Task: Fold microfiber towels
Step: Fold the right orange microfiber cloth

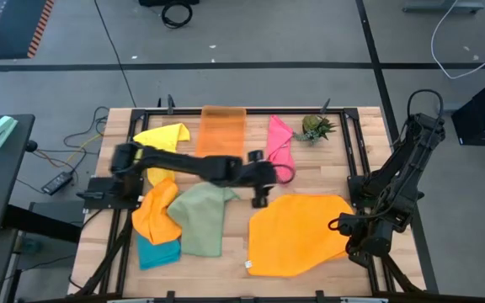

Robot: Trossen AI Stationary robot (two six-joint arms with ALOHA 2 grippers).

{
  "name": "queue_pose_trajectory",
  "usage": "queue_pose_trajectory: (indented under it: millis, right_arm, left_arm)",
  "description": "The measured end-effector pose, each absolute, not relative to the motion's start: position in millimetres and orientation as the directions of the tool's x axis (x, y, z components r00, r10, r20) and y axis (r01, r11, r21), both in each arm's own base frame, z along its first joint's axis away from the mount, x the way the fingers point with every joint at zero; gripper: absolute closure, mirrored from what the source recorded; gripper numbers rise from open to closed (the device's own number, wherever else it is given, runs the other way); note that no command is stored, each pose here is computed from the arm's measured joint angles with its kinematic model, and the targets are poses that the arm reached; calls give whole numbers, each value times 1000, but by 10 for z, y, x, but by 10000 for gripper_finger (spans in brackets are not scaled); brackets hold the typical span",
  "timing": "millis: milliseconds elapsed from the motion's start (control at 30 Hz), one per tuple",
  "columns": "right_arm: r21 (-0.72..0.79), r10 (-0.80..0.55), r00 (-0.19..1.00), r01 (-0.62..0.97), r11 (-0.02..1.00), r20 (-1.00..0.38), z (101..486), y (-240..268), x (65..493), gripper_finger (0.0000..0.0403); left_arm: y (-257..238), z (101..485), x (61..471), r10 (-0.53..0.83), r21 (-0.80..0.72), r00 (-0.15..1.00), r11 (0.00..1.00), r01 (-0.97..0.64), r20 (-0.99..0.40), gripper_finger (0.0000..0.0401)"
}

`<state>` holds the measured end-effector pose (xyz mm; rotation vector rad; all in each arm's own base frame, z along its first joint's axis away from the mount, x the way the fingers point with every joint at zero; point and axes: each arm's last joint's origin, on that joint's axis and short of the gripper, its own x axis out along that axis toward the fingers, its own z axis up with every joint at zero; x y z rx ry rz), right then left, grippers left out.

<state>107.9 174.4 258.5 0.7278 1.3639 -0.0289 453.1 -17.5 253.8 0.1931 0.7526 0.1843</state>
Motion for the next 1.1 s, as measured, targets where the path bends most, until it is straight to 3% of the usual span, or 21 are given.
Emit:
queue_pose_trajectory:
  millis: [333, 867, 1000, 1100]
  right_arm:
    - [457, 386, 247, 429, 779, -889, 2586, 1746, 1082, 400]
    - [485, 409, 261, 438, 757, -874, 2600, 1768, 1097, 400]
    - [487, 411, 262, 438, 756, -873, 2601, 1769, 1098, 400]
    - [487, 411, 262, 437, 756, -873, 2601, 1769, 1098, 400]
  left_arm:
    - [557, 2137, 5120, 139, 115, 718, 990, -83, -682, 194]
    - [806, 1388, 5284, 158, 57, 616, 982, -180, -772, 180]
    - [749, 1323, 5261, 147, 59, 577, 984, -167, -804, 217]
    - [709, 1306, 5224, 138, 57, 537, 985, -163, -833, 292]
